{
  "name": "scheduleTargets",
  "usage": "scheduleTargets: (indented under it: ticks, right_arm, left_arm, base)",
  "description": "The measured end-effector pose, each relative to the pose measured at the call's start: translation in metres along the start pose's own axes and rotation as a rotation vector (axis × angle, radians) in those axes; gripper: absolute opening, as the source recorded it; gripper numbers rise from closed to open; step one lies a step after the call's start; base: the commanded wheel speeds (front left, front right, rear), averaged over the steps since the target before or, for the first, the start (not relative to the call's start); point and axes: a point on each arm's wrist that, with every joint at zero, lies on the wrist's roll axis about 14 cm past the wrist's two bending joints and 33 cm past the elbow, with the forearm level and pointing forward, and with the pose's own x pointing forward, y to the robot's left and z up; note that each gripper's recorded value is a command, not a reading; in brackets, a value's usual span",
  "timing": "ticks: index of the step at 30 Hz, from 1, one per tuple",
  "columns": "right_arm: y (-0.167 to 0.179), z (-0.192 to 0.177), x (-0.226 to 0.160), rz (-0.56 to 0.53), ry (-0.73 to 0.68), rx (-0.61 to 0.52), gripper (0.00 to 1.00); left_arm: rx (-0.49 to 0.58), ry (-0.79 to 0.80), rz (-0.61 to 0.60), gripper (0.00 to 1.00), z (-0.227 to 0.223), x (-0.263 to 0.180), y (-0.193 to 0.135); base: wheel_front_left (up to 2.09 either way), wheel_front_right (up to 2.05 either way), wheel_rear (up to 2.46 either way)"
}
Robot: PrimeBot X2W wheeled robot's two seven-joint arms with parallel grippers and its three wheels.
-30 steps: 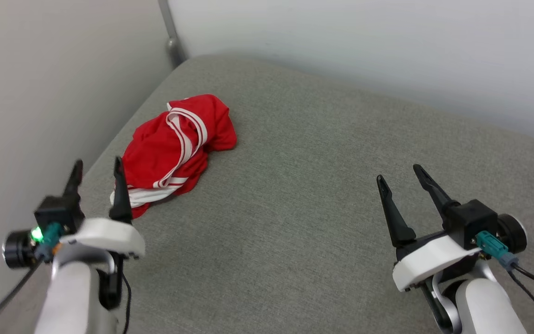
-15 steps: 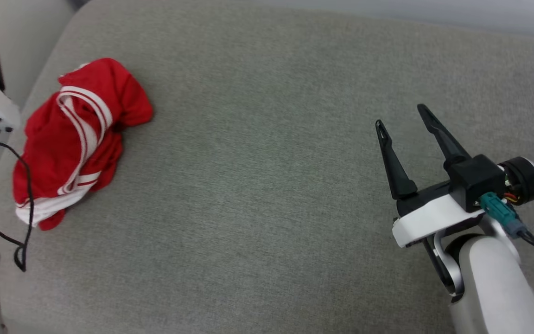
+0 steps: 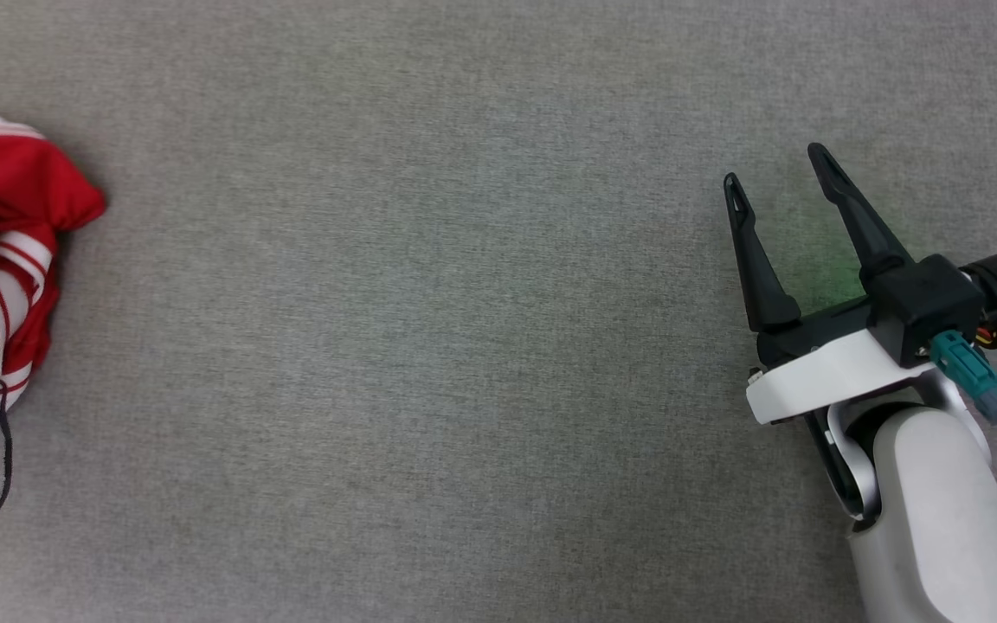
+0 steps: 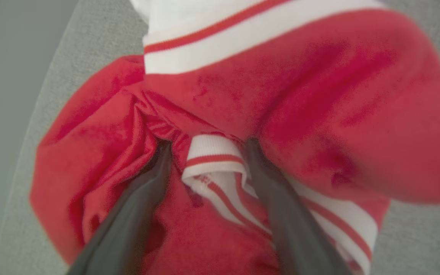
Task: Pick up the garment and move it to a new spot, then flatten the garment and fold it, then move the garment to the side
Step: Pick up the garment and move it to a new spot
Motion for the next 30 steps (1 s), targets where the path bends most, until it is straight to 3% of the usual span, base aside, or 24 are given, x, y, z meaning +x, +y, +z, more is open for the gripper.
scheduleTargets:
  ticks: [5, 7, 12, 16, 22, 30]
  right_arm:
    - [-0.007, -0.005, 0.0, -0.014, 0.008, 0.001, 1.0]
    - [-0.007, -0.003, 0.0, -0.016, 0.006, 0.003, 1.0]
    - [-0.008, 0.007, -0.002, -0.019, -0.015, -0.004, 1.0]
    - [-0.006, 0.019, -0.006, -0.02, -0.033, -0.009, 1.0]
    - [-0.002, 0.04, -0.02, -0.025, -0.067, -0.007, 1.0]
    - [-0.002, 0.079, -0.05, -0.055, -0.136, -0.003, 1.0]
  left_arm:
    - [-0.066, 0.146, -0.017, 1.0, -0.023, 0.006, 0.004]
    - [-0.083, 0.145, -0.018, 0.0, -0.023, 0.006, 0.005]
    - [-0.092, 0.117, -0.018, 0.0, -0.024, 0.002, 0.005]
    - [-0.073, 0.006, 0.006, 0.0, -0.008, -0.009, 0.01]
    - [-0.024, -0.339, 0.042, 0.0, 0.062, -0.052, 0.018]
    - [0.072, -0.791, 0.008, 0.0, 0.146, -0.147, -0.001]
  base:
    - [0.0, 0.0, 0.0]
    - [0.0, 0.0, 0.0]
    - [0.0, 0.0, 0.0]
    - [0.0, 0.0, 0.0]
    - [0.0, 0.0, 0.0]
    - [0.0, 0.0, 0.0]
